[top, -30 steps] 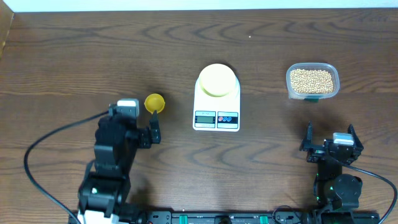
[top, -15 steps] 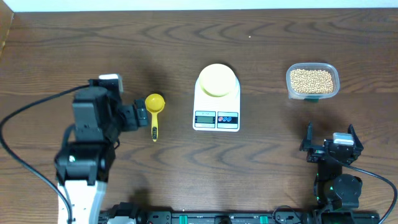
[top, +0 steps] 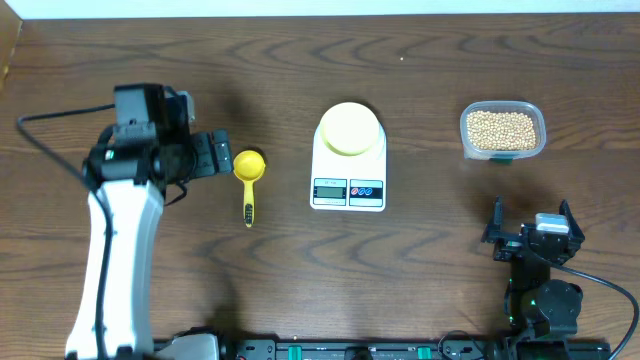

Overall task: Scoop item into bowl and weigh 50g on scale
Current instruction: 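Move the left gripper forward and down over the yellow scoop handle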

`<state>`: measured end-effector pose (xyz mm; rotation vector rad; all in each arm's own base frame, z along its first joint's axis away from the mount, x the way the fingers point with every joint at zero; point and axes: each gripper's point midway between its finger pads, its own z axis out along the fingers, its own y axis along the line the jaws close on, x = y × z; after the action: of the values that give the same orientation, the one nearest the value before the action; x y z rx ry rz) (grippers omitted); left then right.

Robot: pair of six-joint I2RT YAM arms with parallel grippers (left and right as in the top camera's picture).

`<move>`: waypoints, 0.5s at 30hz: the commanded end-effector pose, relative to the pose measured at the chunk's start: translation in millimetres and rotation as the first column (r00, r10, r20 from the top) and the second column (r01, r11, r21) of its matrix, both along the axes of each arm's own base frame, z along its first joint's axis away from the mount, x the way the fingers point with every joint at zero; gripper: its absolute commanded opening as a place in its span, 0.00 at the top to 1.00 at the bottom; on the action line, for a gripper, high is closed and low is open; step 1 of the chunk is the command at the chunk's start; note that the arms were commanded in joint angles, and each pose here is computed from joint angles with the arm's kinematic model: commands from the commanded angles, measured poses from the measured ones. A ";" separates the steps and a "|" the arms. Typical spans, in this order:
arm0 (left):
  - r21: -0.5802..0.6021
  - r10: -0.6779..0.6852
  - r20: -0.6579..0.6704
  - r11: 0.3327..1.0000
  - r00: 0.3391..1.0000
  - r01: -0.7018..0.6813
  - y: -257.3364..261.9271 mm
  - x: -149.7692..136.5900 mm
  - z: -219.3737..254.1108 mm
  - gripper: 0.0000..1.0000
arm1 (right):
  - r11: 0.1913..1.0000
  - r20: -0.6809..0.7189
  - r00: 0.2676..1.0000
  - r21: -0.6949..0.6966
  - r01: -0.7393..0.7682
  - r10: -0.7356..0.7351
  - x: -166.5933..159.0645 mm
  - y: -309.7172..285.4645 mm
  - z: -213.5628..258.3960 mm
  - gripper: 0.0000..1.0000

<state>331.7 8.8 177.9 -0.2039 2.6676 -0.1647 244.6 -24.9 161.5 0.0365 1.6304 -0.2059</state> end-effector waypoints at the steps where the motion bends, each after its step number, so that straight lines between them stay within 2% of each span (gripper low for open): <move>1: -0.019 -0.019 -0.058 1.000 0.998 0.018 -1.0 10.4 -16.3 0.00 | 1.000 0.003 1.000 0.010 0.013 -0.013 -0.6 -1.8 -0.1 0.01; 7: -0.032 -0.020 -0.175 0.999 0.984 0.014 -0.4 15.8 -56.7 0.00 | 1.000 0.003 1.000 0.010 0.013 -0.013 -0.6 -1.8 -0.1 0.01; 15: -0.039 -0.021 -0.239 0.999 0.971 0.012 0.4 24.2 -89.1 0.00 | 1.000 0.003 1.000 0.010 0.012 -0.012 -0.6 -1.8 -0.1 0.01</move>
<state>347.6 8.2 90.8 -0.2406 2.9129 -0.1966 244.6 -24.9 161.5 0.0368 1.6304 -0.2062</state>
